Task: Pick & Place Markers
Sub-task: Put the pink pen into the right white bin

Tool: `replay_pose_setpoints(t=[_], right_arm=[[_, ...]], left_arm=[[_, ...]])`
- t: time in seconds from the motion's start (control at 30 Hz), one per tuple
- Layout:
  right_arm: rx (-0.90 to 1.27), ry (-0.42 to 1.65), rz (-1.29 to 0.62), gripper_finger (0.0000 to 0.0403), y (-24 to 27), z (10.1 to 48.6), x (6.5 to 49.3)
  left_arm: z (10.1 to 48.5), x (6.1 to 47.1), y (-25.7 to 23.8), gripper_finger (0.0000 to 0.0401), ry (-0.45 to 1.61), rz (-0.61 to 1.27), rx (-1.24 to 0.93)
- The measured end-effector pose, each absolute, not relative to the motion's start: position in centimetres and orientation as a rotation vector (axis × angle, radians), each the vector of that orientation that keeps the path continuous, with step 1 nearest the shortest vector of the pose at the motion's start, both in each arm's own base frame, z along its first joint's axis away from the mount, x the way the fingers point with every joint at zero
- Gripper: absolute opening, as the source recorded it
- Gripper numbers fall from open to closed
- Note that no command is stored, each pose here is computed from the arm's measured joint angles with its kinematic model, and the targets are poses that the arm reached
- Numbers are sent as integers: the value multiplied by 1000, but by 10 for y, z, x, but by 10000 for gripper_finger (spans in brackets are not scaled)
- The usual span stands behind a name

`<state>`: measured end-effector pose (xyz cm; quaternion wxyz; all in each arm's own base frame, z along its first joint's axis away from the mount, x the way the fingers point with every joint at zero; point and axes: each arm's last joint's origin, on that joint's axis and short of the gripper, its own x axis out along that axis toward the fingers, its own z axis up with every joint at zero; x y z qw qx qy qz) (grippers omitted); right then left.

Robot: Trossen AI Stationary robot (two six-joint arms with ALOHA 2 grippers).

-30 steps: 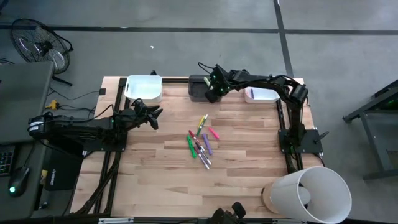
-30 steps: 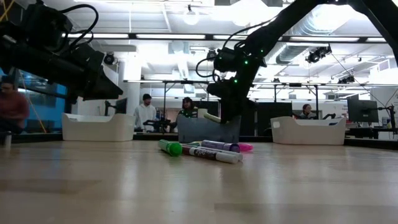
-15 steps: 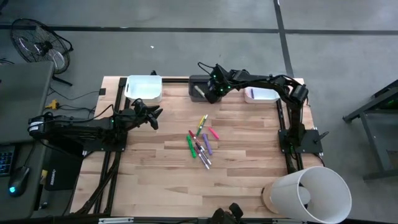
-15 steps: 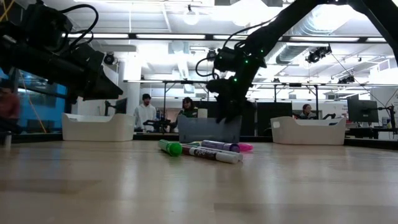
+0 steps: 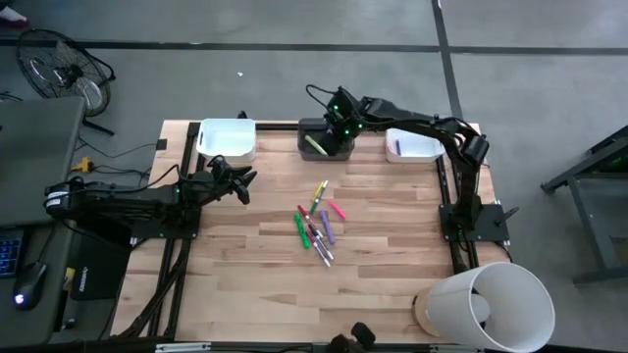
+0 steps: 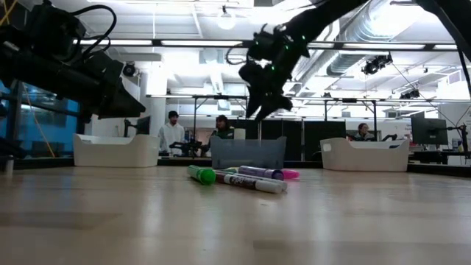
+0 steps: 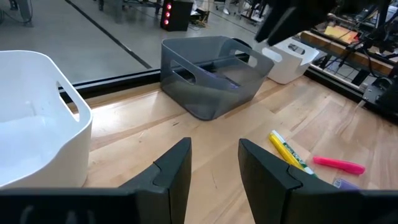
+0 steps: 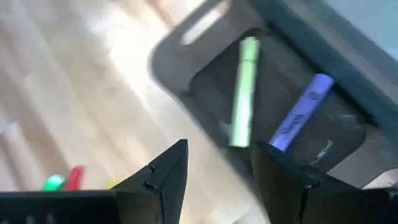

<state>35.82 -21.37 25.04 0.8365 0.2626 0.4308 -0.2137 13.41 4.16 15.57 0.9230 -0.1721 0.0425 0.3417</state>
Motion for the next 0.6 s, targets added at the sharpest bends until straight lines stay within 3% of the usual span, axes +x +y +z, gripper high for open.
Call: replay_pose_setpoints(t=[0.27,0.6], right_arm=[[509,1064,-426,165,-176,273,367],[461,1262,-403,165,-120,271,372]], left_arm=[[156,134,42,131,88,702,-353],[156,134,42,131,88,702,-353]])
